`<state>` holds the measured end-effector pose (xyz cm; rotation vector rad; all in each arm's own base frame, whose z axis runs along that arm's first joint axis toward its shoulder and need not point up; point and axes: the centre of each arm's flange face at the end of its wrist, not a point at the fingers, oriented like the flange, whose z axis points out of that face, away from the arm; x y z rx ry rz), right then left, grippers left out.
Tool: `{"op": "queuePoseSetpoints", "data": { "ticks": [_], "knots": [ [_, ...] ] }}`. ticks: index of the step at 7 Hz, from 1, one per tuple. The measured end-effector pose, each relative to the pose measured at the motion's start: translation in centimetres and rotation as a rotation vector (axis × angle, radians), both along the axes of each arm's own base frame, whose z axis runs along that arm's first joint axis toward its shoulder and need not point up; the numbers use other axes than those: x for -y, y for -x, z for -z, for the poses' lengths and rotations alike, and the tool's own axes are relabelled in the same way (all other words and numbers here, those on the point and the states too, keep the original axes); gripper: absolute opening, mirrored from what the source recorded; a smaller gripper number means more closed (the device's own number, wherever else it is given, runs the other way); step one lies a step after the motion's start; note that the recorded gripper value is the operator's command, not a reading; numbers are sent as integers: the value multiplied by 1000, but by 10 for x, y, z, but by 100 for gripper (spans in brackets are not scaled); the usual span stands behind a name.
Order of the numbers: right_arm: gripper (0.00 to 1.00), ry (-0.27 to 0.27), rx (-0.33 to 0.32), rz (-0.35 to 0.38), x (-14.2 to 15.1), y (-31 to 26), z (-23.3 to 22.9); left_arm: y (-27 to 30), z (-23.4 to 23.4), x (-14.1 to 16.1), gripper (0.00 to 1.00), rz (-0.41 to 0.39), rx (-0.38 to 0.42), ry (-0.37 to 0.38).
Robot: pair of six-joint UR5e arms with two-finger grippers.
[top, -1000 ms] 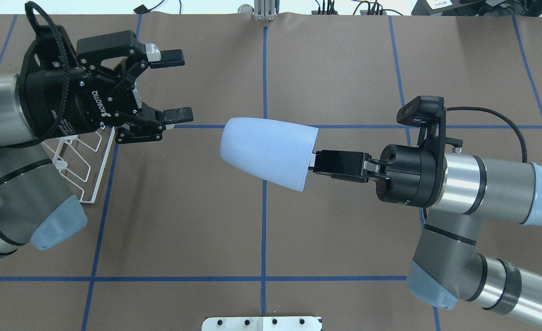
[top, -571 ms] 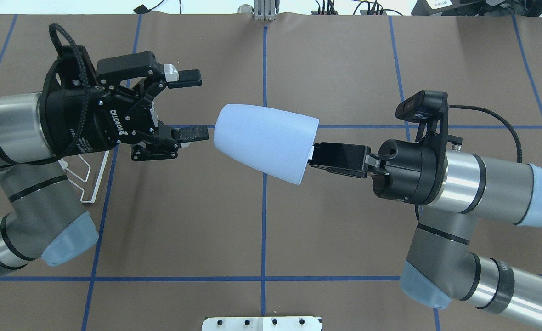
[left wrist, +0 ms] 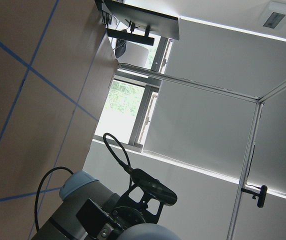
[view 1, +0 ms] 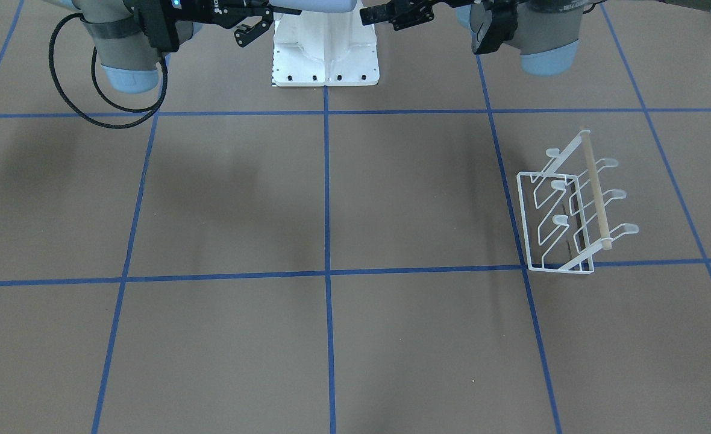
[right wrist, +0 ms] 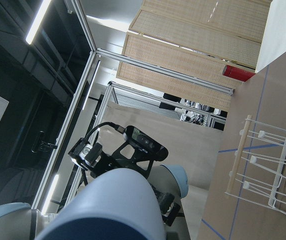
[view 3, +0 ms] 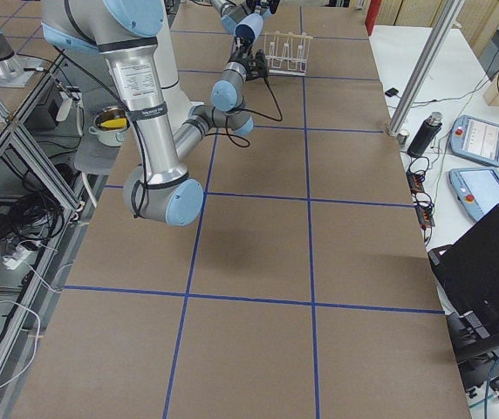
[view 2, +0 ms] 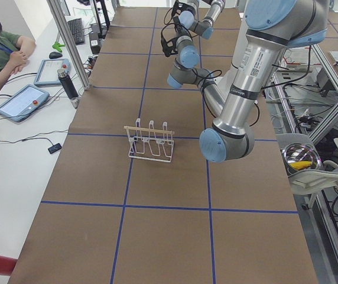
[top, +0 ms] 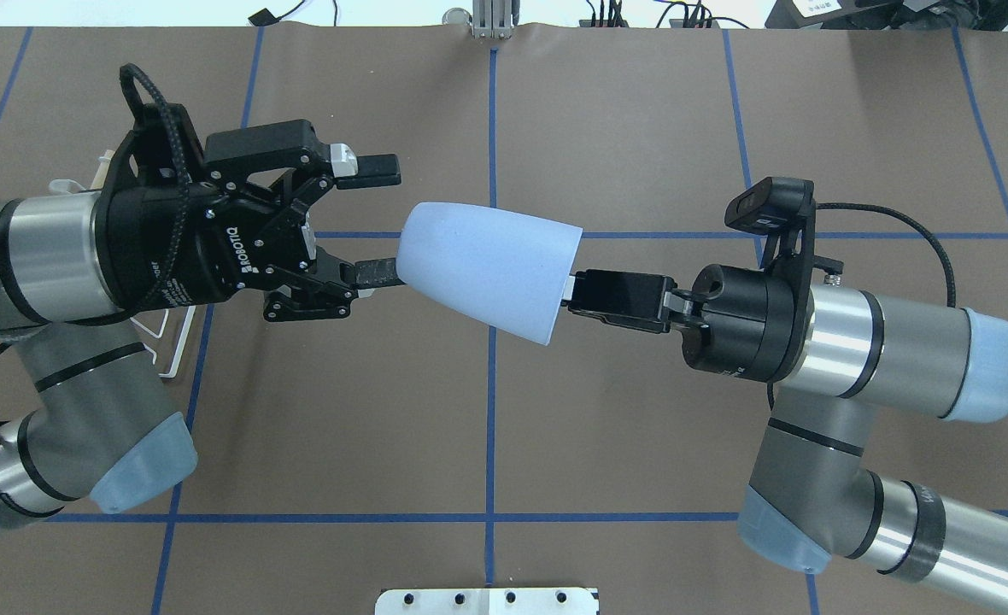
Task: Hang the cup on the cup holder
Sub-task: 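Move the left gripper onto the cup's closed end near the right gripper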
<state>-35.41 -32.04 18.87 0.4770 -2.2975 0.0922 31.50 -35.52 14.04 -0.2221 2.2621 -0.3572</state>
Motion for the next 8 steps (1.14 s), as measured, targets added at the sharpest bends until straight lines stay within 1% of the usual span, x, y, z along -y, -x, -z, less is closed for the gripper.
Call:
{"op": "queuePoseSetpoints", "data": {
  "ticks": [4,5,7,8],
  "knots": [
    [0,1,-2,10,-3,3,-1,-13,9,-11,98,-34,-12,-9],
    [0,1,-2,11,-4,4,-1,-15,11,-13,96,-39,-14,-10],
    [0,1,-2,13,-5,4,-1,-17,13,-14,83,-43,-17,-11],
    [0,0,-2,16,-6,5,-1,-17,13,-15,69,-44,-17,-12]
  ]
}}
